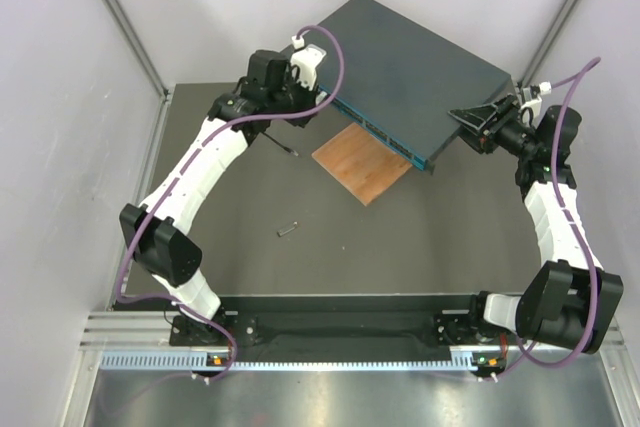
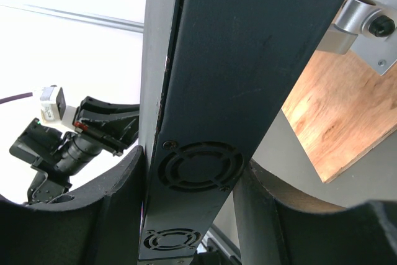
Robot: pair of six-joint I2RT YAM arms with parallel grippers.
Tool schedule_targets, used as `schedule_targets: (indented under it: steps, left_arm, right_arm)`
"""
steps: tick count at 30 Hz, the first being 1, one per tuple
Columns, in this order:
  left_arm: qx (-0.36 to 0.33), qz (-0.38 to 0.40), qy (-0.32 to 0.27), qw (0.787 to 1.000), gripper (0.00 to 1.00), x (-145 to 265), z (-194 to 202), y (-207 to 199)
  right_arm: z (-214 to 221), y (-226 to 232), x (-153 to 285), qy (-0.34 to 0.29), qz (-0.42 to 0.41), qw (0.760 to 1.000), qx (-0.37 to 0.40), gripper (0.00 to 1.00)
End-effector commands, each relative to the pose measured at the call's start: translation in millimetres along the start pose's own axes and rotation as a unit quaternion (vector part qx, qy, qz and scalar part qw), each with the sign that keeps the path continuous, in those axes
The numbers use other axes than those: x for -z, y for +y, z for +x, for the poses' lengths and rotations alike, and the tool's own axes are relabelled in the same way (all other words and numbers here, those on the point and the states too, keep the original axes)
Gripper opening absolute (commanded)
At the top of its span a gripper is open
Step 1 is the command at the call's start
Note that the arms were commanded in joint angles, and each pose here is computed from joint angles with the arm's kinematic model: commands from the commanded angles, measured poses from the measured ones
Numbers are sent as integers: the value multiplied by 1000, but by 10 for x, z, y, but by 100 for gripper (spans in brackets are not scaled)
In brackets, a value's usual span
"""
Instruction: Insert the plug into the switch port
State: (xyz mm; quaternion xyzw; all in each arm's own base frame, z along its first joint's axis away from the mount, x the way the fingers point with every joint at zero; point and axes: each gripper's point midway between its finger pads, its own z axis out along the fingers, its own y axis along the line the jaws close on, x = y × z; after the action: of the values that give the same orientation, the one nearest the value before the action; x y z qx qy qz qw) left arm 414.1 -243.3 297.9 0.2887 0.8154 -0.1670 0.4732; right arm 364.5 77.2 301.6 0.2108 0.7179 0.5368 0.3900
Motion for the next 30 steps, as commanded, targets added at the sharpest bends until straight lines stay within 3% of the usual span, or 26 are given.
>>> schedule_targets:
  steps: [1,21,30]
  left_arm:
    - [-5,5,-15,1000,0,42,-53,-61]
    - [-10,26,-13,1000,0,258,-62,-160]
    - [-8,25,-9,1000,0,175,-90,-139]
  right_arm:
    - [-63,194,-52,-15,-30,989,142,0]
    - [-74,197,-60,-17,-29,989,142,0]
    - [-83,199,-60,-17,-29,989,142,0]
